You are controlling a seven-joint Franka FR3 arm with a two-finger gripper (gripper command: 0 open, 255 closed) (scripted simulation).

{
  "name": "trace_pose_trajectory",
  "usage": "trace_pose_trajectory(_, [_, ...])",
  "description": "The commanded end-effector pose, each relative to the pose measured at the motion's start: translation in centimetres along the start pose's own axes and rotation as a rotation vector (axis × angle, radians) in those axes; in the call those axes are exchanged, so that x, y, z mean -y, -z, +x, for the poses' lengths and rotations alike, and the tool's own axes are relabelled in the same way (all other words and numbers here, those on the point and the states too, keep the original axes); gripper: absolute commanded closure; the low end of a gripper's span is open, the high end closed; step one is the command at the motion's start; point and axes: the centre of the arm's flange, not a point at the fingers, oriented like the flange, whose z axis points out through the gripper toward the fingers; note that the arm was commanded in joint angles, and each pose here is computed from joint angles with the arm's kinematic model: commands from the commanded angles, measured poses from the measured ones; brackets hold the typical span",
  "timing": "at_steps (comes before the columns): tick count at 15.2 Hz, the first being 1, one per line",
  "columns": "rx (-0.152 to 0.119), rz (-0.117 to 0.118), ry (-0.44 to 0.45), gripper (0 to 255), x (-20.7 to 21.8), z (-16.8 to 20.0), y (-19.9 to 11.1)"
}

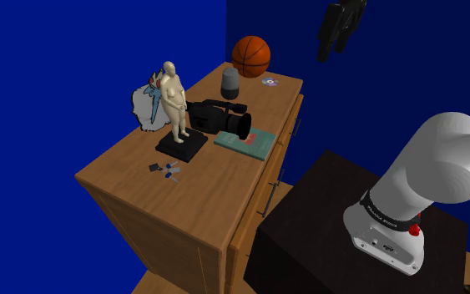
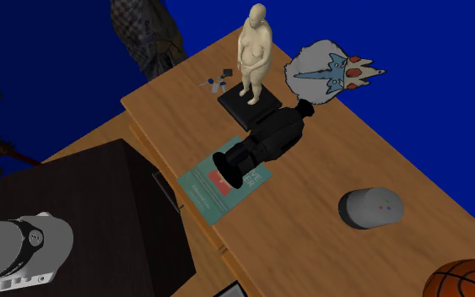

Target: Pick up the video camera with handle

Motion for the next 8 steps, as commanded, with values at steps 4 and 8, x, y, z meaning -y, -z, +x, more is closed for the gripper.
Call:
trace_pose_trajectory(4, [0.013, -0.001, 0.024, 0, -0.3, 3.6, -2.0])
trace_pose_trajectory(8, [0.031, -0.002, 0.057, 0, -0.5, 8.4, -4.7])
